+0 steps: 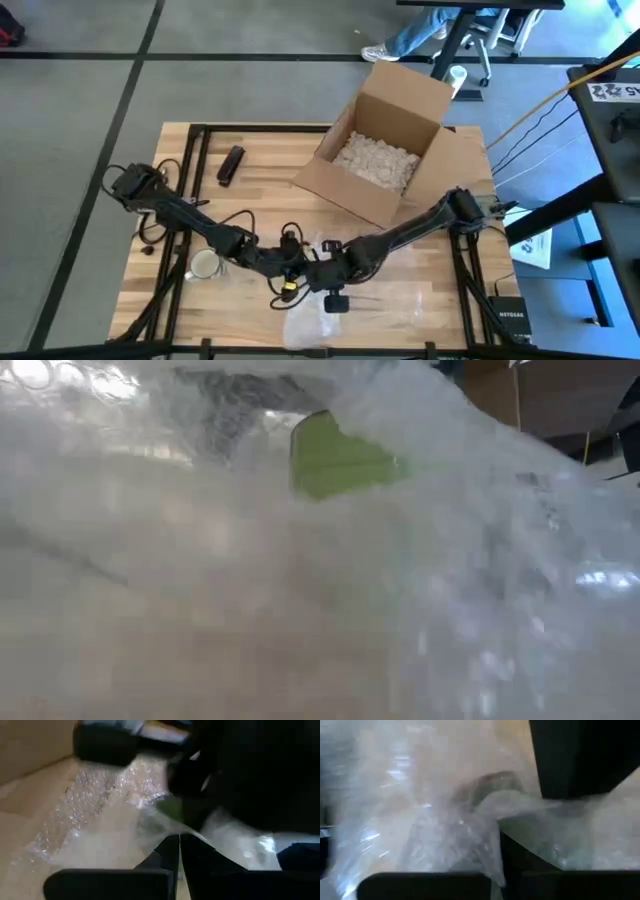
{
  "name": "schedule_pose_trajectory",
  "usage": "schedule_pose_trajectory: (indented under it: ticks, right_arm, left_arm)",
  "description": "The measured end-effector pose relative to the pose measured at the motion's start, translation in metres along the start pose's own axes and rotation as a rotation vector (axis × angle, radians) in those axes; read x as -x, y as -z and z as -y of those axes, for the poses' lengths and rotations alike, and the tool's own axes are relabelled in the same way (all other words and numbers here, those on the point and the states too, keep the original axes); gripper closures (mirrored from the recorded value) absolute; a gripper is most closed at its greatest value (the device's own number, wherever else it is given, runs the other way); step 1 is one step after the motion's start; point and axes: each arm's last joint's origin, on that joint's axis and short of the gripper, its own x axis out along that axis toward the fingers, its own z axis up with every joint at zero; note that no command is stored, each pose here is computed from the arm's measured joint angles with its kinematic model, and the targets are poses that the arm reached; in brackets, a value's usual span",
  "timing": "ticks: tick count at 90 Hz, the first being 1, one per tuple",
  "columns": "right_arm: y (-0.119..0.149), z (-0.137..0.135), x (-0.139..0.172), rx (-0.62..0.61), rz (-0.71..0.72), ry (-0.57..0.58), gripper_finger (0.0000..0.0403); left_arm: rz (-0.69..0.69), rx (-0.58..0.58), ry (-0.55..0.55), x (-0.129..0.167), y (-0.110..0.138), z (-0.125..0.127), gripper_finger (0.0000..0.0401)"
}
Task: Wrap mug
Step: Wrap the green mug with bubble wrap
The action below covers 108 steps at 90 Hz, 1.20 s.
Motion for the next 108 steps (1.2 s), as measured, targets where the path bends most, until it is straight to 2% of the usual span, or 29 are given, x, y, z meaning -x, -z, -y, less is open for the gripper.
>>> schedule_pose_trajectory:
  ticks: [15,26,48,66,89,108]
  right_arm:
    - [0.0,0.004,-0.011,-0.009,-0.033,-0.005,0.0403]
    - [0.0,0.007,-0.013,-0.015,-0.041,-0.014,0.0403]
    - [-0.003,0.005,-0.013,-0.001,-0.023,-0.038,0.0403]
    - [-0.005,0.008,-0.013,0.014,-0.007,-0.041,0.0403]
    - [-0.006,0.01,-0.013,0.012,-0.004,-0.042,0.0403]
    - [-0.006,0.012,-0.004,0.01,0.01,0.03,0.0403]
  left_arm:
    - [-0.013,0.009,-0.021,0.025,0.003,0.012,0.0401]
    - [0.002,-0.004,0.027,0.031,0.008,0.025,0.0401]
    - [0.013,0.023,0.008,0.012,0.01,0.018,0.0401]
    - [0.0,0.051,0.086,-0.008,0.015,0.018,0.0401]
    - [0.004,0.066,0.087,-0.018,0.019,0.016,0.0401]
    - [0.0,0.067,0.074,-0.02,0.021,0.015,0.0401]
